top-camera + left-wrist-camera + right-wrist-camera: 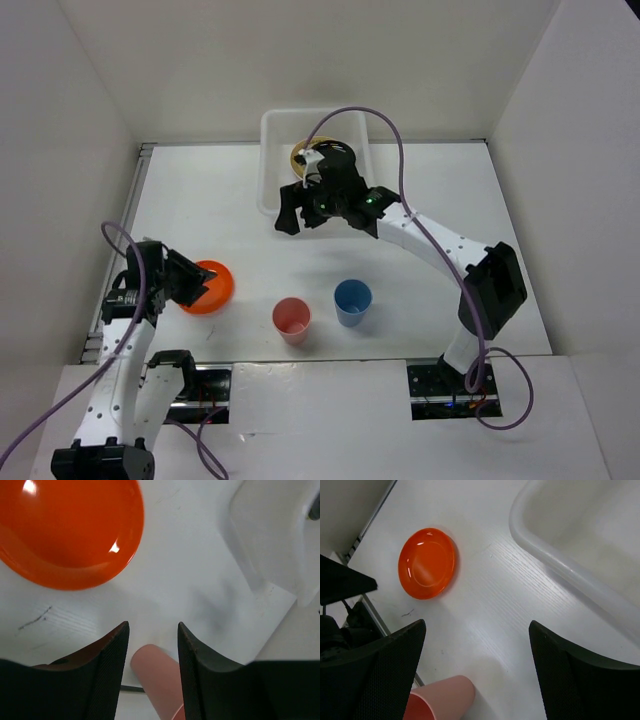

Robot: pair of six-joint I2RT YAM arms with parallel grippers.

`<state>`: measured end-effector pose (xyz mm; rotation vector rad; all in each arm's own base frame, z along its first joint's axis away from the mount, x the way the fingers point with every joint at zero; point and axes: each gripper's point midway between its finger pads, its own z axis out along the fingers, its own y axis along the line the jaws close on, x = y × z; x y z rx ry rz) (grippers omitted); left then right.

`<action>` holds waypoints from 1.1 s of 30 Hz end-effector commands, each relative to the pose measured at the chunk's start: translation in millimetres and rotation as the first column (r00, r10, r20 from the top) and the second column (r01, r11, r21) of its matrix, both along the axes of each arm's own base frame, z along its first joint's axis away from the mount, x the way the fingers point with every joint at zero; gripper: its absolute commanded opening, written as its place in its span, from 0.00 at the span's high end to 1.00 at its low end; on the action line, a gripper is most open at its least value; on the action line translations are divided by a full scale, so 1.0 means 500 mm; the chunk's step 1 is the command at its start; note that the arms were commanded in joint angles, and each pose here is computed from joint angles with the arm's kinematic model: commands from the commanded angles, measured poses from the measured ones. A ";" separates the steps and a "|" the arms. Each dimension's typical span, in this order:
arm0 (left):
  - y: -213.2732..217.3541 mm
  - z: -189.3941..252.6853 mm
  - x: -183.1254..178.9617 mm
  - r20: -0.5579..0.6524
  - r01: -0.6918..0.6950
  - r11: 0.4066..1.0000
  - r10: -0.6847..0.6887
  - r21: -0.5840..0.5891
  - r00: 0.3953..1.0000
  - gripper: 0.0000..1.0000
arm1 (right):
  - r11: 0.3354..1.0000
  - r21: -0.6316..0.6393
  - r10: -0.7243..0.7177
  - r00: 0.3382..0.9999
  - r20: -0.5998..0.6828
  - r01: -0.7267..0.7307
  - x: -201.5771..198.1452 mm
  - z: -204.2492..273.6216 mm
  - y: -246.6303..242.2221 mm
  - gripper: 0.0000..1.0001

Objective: Place the mixed dishes into the plastic bin

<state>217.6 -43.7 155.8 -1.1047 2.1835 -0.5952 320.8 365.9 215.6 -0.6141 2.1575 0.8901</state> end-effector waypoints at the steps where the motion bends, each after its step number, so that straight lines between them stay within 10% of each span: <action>1: -0.025 -0.008 -0.005 0.001 -0.069 0.986 0.070 -0.151 0.998 0.49 | 0.995 0.065 0.072 0.992 0.103 -0.079 0.010 0.079 0.039 0.12; 8: 0.047 0.101 0.005 0.180 -0.267 0.960 0.278 -0.085 0.944 0.47 | 0.974 0.043 0.223 0.975 -0.002 -0.223 -0.008 -0.012 0.125 0.15; 20: 0.100 0.452 0.015 0.557 -0.299 0.951 0.210 0.073 0.803 0.46 | 0.917 0.058 0.400 0.908 -0.127 -0.396 -0.130 -0.128 0.315 0.23; 33: 0.092 0.517 0.024 0.636 -0.255 0.956 0.108 0.145 0.764 0.43 | 0.944 0.009 0.324 0.917 -0.233 -0.331 -0.123 -0.263 0.388 0.26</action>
